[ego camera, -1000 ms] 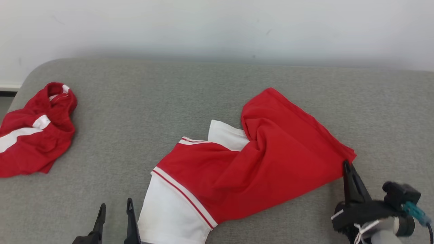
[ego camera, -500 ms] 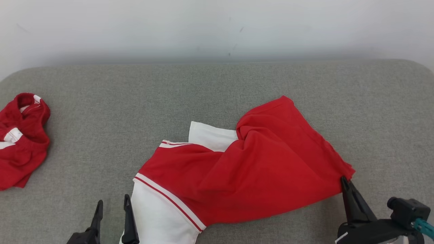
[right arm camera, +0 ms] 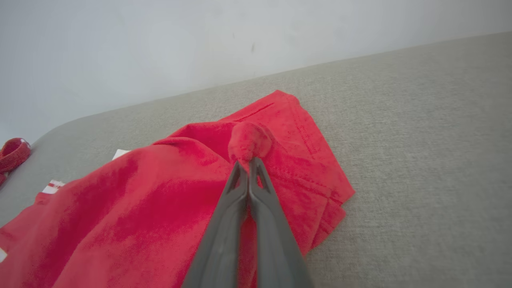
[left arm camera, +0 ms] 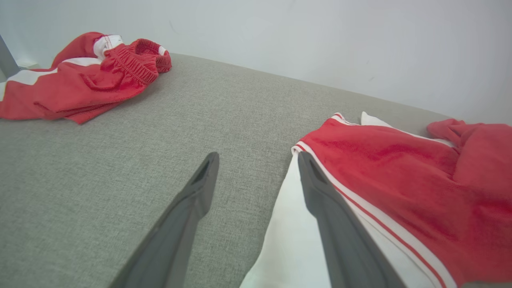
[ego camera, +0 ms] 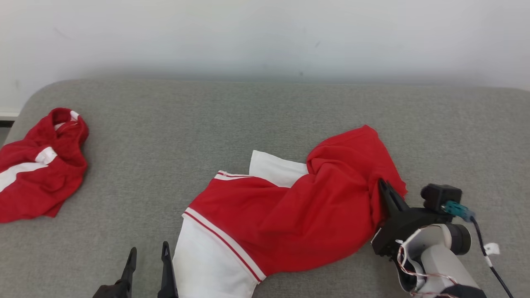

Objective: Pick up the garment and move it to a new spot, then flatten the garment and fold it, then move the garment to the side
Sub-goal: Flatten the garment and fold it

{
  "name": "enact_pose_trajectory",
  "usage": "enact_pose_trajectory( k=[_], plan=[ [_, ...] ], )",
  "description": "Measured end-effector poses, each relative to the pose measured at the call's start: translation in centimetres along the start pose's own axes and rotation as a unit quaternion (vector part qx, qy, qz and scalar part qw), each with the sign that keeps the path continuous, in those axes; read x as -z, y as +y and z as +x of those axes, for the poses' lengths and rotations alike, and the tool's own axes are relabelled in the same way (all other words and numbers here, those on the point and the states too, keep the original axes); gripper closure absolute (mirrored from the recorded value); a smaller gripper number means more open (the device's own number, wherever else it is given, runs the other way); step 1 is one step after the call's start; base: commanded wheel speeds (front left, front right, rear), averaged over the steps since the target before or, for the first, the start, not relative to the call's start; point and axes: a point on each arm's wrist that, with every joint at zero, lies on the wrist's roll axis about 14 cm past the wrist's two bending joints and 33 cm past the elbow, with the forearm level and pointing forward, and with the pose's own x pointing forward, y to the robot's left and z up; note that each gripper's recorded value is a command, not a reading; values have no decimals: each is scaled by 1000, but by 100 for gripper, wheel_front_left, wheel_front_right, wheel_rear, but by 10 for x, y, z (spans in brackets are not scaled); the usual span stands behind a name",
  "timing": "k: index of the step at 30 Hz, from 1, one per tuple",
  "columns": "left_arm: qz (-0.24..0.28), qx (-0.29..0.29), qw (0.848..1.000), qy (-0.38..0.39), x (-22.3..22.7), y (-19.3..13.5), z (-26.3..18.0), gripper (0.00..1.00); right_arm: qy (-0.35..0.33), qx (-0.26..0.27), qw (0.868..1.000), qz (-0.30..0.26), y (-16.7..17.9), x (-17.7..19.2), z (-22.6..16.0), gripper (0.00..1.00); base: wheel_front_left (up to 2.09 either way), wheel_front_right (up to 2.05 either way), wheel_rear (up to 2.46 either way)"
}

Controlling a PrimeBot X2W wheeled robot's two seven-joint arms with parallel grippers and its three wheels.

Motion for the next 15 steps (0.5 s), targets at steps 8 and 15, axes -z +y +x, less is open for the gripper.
enact_pose_trajectory(
  k=[8,15],
  plan=[
    [-1,-18,1000,-5,-3,12,-12,0,7,-18,1000,-20,22,10,28,0,0,0,0],
    [-2,-26,1000,-2,0,16,-18,0,-48,-30,998,4,30,-16,24,0,0,0,0]
  ],
)
